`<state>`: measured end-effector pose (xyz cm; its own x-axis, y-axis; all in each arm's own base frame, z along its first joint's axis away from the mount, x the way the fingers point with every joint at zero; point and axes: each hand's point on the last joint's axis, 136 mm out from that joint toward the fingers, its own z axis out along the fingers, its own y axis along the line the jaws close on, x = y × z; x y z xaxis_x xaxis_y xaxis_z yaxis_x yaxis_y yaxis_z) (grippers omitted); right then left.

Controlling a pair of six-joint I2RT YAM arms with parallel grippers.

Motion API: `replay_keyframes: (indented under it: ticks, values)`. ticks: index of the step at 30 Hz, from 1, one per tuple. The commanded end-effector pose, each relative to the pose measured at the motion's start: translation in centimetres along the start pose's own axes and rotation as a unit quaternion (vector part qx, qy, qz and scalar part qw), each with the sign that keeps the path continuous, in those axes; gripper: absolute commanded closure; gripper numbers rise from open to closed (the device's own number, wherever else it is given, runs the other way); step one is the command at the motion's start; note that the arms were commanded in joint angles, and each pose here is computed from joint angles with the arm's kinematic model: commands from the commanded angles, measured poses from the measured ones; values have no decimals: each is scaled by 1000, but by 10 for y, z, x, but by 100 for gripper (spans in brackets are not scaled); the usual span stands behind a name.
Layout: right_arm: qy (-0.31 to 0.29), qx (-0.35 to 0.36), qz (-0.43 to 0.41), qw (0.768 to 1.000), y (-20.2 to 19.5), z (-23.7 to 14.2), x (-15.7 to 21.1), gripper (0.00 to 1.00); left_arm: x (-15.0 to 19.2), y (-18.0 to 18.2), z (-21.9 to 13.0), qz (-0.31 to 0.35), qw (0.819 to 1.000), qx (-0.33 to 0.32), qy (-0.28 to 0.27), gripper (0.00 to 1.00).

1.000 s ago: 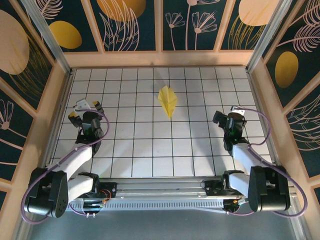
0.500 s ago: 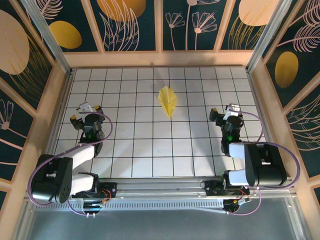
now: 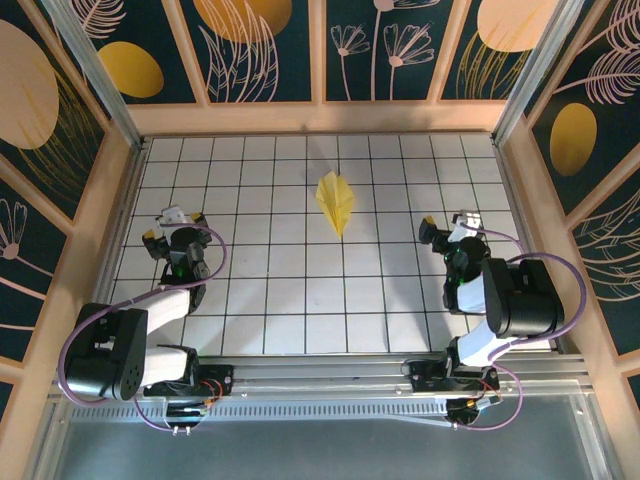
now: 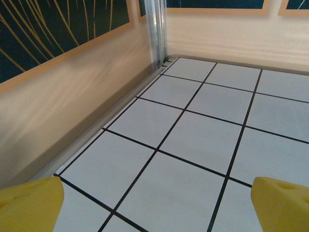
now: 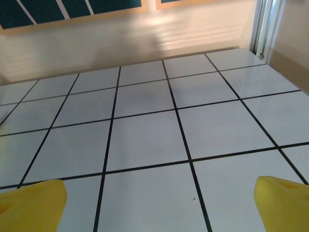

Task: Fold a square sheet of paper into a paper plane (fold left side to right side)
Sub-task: Reset both arms

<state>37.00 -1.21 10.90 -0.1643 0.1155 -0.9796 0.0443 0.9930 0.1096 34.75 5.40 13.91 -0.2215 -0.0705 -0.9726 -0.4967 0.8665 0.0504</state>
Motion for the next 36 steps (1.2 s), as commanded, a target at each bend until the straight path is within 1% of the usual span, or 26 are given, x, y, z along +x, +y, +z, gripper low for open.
replay_keyframes:
  ticks: [1, 6, 14, 20, 29, 32, 34, 35, 36]
  values:
    - [-39, -11, 10, 999, 2, 1, -21, 1, -11, 1, -1, -16, 1000, 3, -17, 1]
    - [-37, -11, 9, 999, 2, 1, -19, 1, -13, 3, -5, -31, 999, 8, -22, 1]
    - [-39, -10, 8, 999, 2, 0, -20, 1, -20, 7, -13, -57, 997, 15, -45, 1]
    - [-39, -10, 8, 999, 2, 0, -20, 1, -19, 5, -13, -53, 996, 21, -65, 1]
    - [-37, -16, 6, 999, 4, 1, -19, 1, -29, -10, -10, -46, 992, 56, -107, 1]
    - [-38, -17, 5, 999, 4, 1, -20, 1, -22, -18, -5, -34, 992, 68, -97, 1]
    - [-38, -17, 5, 999, 4, 1, -20, 1, -15, -19, -6, -32, 992, 75, -99, 1]
    - [-37, -17, 5, 999, 4, 1, -19, 1, -17, -18, -8, -37, 990, 76, -111, 1]
    - [-38, -17, 5, 999, 5, 1, -20, 1, -16, -17, -9, -38, 990, 79, -107, 1]
